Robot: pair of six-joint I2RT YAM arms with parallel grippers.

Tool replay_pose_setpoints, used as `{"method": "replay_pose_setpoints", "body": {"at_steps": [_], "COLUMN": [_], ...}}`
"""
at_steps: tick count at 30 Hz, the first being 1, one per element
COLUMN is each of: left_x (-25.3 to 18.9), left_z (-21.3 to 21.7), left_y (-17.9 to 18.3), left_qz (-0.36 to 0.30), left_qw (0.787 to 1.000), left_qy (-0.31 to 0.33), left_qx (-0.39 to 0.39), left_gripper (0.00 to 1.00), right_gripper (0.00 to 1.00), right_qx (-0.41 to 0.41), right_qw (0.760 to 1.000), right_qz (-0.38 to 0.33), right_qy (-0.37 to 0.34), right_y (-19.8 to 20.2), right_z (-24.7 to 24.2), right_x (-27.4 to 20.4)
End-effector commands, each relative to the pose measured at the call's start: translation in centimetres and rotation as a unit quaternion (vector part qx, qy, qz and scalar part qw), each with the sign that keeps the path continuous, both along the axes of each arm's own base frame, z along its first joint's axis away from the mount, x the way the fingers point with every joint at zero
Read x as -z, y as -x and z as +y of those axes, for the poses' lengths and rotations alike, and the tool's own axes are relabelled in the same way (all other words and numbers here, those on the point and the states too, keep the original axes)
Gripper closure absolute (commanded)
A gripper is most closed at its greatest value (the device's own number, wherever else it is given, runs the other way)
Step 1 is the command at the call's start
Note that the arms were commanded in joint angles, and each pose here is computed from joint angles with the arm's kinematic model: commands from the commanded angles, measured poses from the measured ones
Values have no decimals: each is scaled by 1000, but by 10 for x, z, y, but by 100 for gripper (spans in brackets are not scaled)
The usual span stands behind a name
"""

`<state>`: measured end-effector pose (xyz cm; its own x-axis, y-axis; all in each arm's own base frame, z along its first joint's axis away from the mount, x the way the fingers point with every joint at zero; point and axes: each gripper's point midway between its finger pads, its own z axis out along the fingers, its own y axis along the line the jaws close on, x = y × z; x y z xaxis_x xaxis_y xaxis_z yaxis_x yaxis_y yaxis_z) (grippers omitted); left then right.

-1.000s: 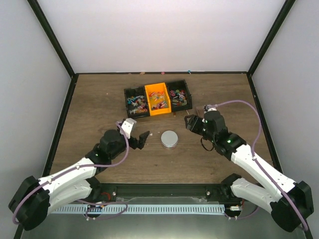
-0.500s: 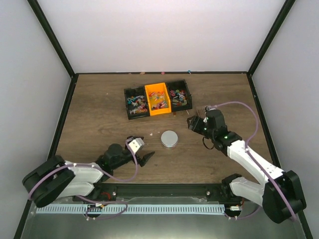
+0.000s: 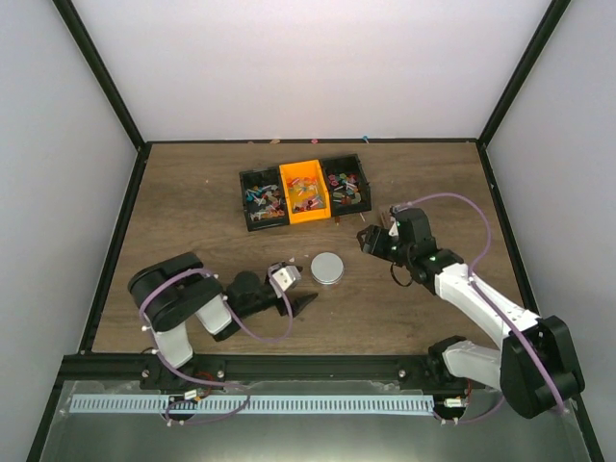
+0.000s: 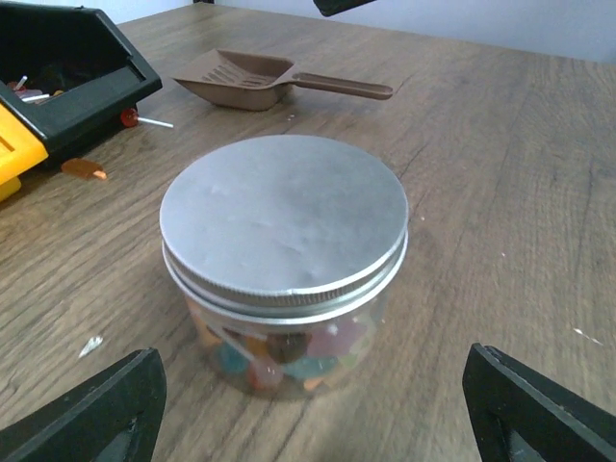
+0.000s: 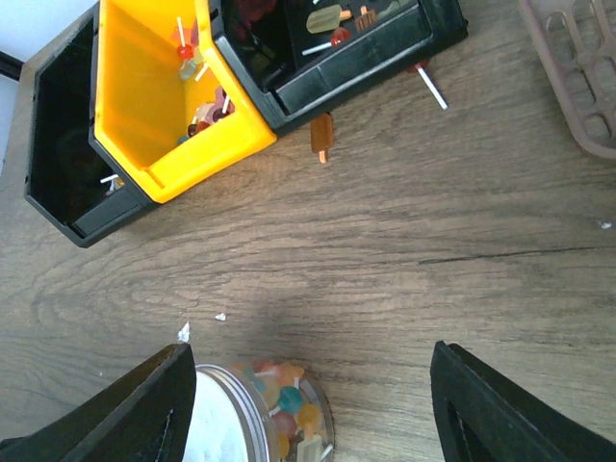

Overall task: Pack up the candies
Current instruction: Screw the bottle lid onto the packing bottle.

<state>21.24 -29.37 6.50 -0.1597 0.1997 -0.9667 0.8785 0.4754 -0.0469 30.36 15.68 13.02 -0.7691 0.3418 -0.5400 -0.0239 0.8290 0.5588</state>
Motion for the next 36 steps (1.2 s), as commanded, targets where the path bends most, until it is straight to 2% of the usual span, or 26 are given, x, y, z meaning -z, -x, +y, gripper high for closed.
{"method": "replay_pose_setpoints", "body": {"at_steps": [1,9,27,36], "left_x": [-14,9,35,39], "left_z": [-18,-37,-61,-74], "left_y": [-10,-19,-39,-41], "left_qz": [-26,-3,-5,-3], "left_qw": [999,999,999,998], "left_qy": [34,26,3,9], "left_qx": [11,31,36,54], "left_gripper": [15,17,22,7], "right_gripper": [32,32,30,29], "right_qx": [-9,-25,-83,-96], "right_qw": [1000,999,996,995], "right_qz": [-24,-24,-1,2], "right_qy": [11,25,25,29], "right_y": [-10,-17,-13,-13], "right_z": [-1,-2,11,13], "right_x": [-17,-17,-5,-3]}}
